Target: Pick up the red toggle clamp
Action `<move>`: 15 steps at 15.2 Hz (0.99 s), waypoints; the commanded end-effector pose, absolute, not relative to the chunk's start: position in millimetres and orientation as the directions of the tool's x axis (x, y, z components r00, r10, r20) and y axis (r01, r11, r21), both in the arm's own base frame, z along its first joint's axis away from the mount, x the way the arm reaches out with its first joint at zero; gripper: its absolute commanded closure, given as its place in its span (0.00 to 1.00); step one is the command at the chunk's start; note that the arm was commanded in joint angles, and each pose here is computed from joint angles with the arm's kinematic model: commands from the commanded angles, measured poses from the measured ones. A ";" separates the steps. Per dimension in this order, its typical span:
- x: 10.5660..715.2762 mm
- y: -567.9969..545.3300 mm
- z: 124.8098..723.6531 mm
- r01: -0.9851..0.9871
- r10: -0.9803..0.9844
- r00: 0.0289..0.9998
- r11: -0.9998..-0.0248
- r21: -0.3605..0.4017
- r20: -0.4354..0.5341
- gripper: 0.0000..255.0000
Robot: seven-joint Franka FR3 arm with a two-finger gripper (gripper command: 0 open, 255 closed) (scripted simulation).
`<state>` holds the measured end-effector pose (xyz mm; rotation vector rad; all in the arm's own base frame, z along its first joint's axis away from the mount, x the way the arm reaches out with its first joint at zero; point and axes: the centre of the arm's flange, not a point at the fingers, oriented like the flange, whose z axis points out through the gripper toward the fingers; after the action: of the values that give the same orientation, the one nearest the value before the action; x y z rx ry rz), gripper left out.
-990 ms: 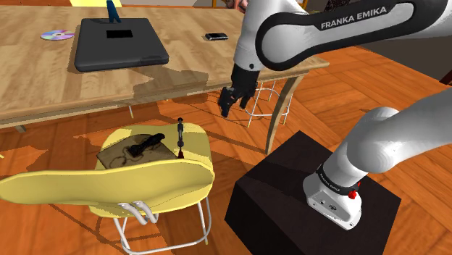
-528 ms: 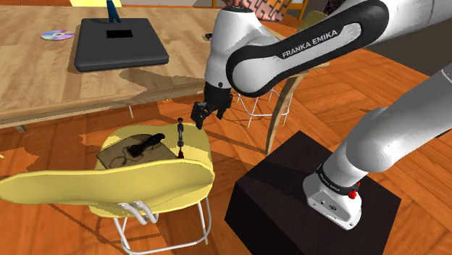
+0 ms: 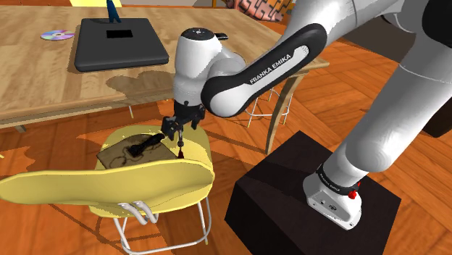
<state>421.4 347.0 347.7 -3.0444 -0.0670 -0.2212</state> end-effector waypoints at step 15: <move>422.7 354.5 303.5 0.050 0.036 0.988 -0.995 -0.084 0.152 1.00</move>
<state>422.7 354.6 303.9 -3.0444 -0.0661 -0.2312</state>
